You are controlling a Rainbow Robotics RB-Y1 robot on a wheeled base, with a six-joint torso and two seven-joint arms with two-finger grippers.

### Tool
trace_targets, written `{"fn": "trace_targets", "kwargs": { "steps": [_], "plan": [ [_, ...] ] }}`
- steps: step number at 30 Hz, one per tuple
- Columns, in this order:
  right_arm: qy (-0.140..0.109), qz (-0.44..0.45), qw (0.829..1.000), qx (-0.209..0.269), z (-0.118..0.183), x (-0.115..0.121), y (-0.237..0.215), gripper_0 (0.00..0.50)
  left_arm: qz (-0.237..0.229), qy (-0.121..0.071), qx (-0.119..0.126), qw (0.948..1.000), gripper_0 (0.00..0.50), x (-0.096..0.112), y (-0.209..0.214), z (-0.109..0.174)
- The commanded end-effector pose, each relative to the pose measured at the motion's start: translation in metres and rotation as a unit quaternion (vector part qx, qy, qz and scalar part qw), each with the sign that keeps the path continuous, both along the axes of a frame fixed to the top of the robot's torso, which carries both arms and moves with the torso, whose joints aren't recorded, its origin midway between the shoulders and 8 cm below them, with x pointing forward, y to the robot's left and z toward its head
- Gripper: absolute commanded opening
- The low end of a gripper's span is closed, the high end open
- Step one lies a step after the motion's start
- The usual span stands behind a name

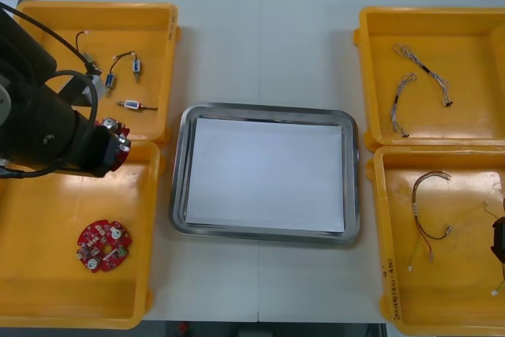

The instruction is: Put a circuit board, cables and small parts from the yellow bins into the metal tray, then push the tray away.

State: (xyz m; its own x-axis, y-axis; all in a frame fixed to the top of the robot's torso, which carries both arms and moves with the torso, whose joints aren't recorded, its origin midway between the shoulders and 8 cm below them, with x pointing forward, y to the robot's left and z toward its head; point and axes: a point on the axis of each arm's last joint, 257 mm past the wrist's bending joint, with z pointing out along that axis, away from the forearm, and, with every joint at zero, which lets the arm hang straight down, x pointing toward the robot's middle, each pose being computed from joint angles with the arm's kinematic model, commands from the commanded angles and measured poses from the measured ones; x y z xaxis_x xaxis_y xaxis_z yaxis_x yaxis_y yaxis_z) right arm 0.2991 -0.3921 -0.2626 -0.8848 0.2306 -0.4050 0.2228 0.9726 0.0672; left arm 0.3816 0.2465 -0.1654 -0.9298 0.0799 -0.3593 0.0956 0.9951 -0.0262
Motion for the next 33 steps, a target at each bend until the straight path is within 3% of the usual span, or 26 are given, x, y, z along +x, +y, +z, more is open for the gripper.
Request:
{"fn": "trace_targets", "kwargs": {
  "steps": [1,3,9,14,23,33],
  "plan": [
    [0.005,0.028,0.999,-0.041,0.031,-0.007,-0.004,0.000,-0.012,-0.028,-0.009,0.9995,0.000,0.008,-0.044,0.013],
    [0.014,0.038,0.998,-0.050,0.039,-0.011,-0.001,0.000,-0.016,-0.028,-0.010,0.9994,0.002,0.009,-0.056,0.012],
    [-0.060,0.073,0.993,-0.075,0.088,0.018,0.015,0.000,-0.023,-0.028,-0.017,0.9992,0.001,0.004,-0.101,0.002],
    [-0.087,0.089,0.989,-0.077,0.109,0.026,0.020,0.000,-0.020,-0.026,-0.017,0.9993,0.002,-0.002,-0.127,-0.010],
    [-0.091,0.131,0.984,-0.074,0.124,0.025,0.028,0.000,-0.009,-0.023,-0.014,0.9996,0.000,-0.007,-0.148,-0.040],
    [-0.071,0.232,0.967,-0.083,0.136,0.019,0.054,0.000,0.003,-0.017,-0.042,0.9990,0.001,0.003,-0.176,-0.067]
  ]
}}
